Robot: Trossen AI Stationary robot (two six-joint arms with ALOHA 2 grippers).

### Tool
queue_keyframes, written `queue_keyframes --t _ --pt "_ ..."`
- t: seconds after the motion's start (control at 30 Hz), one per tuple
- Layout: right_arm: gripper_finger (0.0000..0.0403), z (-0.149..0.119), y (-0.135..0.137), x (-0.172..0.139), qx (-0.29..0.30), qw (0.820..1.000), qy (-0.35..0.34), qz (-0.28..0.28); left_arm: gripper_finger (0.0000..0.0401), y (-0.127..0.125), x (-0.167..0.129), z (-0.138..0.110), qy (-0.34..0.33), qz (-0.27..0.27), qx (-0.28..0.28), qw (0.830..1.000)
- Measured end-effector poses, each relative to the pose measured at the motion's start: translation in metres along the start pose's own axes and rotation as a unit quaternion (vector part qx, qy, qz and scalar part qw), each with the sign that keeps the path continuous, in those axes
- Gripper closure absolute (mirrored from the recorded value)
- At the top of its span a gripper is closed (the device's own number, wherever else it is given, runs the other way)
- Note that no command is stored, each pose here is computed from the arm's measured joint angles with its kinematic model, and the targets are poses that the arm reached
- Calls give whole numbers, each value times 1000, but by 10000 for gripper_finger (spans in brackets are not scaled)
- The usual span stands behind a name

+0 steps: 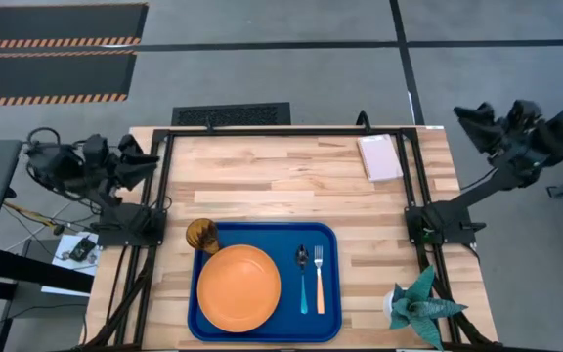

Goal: Pick and place plate/cup/fork/spoon on tray
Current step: Return to Home Position

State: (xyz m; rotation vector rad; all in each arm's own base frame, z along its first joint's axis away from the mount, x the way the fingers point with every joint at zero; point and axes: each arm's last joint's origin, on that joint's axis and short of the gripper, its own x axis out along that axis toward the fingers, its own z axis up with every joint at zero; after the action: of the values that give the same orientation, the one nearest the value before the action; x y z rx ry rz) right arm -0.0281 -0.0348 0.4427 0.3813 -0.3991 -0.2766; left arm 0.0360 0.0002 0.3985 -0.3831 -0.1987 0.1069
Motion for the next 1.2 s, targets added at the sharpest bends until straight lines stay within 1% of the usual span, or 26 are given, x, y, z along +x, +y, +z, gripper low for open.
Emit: queue_keyframes --t 0.1,0.17,0.2,0.23,0.27,0.3,0.33,0.37,0.43,0.47,0.5,0.57,0.6,0.63,0.67,0.73,0.8,0.83,0.9,0.97,1.03,1.1,1.17,1.2 --pt "148 -30 -14 -9 30 999 -28 13 303 22 -23 -23 -50 -23 -21 998" --pt "148 -48 -22 -14 41 998 -43 18 303 36 -36 -40 -68 -32 -30 997" --pt "148 -57 -26 -16 47 998 -47 21 303 40 -37 -50 -66 -27 -30 997" --pt "148 -68 -29 -17 51 997 -46 22 303 39 -33 -54 -62 -11 -25 998" --pt "148 -79 -27 -13 54 998 -40 15 303 41 -32 -60 -37 12 -2 999" --pt "148 -91 -25 -9 49 998 -28 0 303 42 -32 -64 -14 9 12 1000" --pt "148 -103 -25 -7 36 999 -10 -22 303 41 -33 -63 -10 -5 7 1000" --pt "148 -110 -24 -6 45 999 -5 -23 303 41 -32 -63 -13 -5 3 1000" --pt "148 -126 -22 -3 53 998 9 -26 303 42 -29 -72 -14 21 4 1000" --pt "148 -138 -21 -1 51 998 21 -28 303 44 -26 -84 12 26 19 999" --pt "148 -151 -20 0 49 998 33 -35 303 44 -25 -87 23 23 25 999" --pt "148 -170 -20 1 53 996 34 -55 303 41 -21 -87 -4 16 11 1000" --pt "148 -177 -20 2 58 996 28 -56 303 41 -18 -93 -8 17 15 1000" --pt "148 -185 -19 3 59 997 27 -41 303 39 -14 -103 -8 6 19 1000" --pt "148 -194 -18 4 56 998 32 -12 303 39 -10 -115 4 -17 29 999" --pt "148 -213 -17 6 54 997 37 34 303 36 -5 -130 6 -65 22 998" --pt "148 -228 -19 7 74 996 25 41 303 37 -1 -143 5 -76 -2 997" --pt "148 -237 -22 8 79 996 23 36 303 38 1 -152 14 -70 -5 997" --pt "148 -255 -29 8 63 997 31 17 303 43 5 -172 27 -32 -5 999" --pt "148 -266 -35 8 57 998 22 14 303 46 7 -181 12 -2 -13 1000" --pt "148 -270 -39 9 46 999 16 18 303 49 8 -189 7 19 -12 1000" --pt "148 -273 -42 11 25 999 33 24 303 53 9 -199 8 53 -1 999" --pt "148 -274 -46 13 18 999 36 21 303 57 9 -204 -6 102 1 995" --pt "148 -274 -49 14 15 999 40 11 303 60 8 -207 -13 132 1 991"
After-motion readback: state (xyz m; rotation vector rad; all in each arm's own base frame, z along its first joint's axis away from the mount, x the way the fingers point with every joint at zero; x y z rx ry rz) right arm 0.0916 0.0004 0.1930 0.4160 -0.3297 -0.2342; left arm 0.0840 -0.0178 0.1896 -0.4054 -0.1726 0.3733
